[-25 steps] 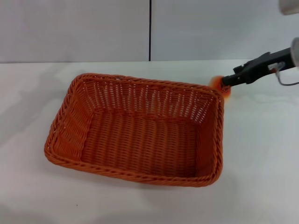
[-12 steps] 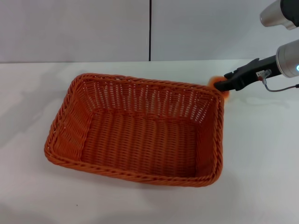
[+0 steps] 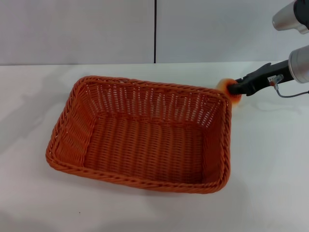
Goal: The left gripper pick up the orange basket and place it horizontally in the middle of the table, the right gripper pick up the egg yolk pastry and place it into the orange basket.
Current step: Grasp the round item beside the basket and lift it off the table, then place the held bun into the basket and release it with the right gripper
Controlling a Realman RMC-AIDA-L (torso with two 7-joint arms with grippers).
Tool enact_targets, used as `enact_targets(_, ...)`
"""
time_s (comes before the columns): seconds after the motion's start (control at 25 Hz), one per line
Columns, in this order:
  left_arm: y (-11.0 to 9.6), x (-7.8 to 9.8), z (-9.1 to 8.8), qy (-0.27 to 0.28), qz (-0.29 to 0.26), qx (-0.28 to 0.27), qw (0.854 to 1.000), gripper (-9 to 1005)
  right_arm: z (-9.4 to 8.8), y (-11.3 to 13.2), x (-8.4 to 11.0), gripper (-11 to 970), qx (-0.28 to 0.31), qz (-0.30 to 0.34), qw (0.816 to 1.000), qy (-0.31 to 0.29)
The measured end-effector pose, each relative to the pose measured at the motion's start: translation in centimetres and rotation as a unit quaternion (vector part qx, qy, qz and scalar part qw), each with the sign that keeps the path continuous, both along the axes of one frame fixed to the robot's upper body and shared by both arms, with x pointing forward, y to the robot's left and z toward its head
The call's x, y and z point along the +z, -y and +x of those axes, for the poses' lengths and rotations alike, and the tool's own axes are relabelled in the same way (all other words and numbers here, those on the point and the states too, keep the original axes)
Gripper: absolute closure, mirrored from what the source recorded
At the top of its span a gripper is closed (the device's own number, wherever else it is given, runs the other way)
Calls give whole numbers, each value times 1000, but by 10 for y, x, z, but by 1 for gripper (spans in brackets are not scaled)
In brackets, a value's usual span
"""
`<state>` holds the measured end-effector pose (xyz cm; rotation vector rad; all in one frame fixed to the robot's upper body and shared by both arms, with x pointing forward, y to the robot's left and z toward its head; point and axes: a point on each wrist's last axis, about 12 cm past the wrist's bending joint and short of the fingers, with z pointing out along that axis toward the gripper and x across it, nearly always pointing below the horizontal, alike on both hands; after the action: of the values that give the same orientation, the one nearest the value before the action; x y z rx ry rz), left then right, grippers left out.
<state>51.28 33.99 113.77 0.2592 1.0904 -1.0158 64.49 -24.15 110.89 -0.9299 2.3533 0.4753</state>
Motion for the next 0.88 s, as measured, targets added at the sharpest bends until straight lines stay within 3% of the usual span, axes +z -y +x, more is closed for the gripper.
enact_targets(0.2, 0, -1, -1, -3, 1, -3, 1000, 337, 0, 5, 5, 757, -12, 15, 1000, 14)
enact_targets(0.44, -1, -2, -2, -5, 1, -1, 1000, 336, -6, 16, 22, 800, -42, 94, 992, 69)
enact_targets(0.52, -2, -2, -3, -5, 2, 0, 1000, 336, -19, 21, 40, 815, -25, 171, 977, 122)
enact_targets(0.56, -2, -2, -3, -5, 2, 0, 1000, 336, -19, 21, 40, 823, -25, 171, 977, 122)
enact_targets(0.6, -2, -2, -3, -5, 3, 0, 1000, 336, -32, 22, 55, 830, 12, 233, 958, 164)
enact_targets(0.68, -2, -2, -3, -5, 3, 0, 1000, 336, -39, 24, 62, 845, 31, 257, 949, 182)
enact_targets(0.8, -3, -2, -3, -4, 4, 0, 1000, 337, -65, 19, 81, 866, 136, 329, 907, 223)
enact_targets(0.84, -3, -2, -3, -4, 4, 0, 1000, 337, -65, 19, 81, 872, 136, 329, 907, 223)
enact_targets(0.88, -3, -2, -3, -4, 5, 0, 1000, 337, -73, 14, 86, 879, 180, 344, 896, 217)
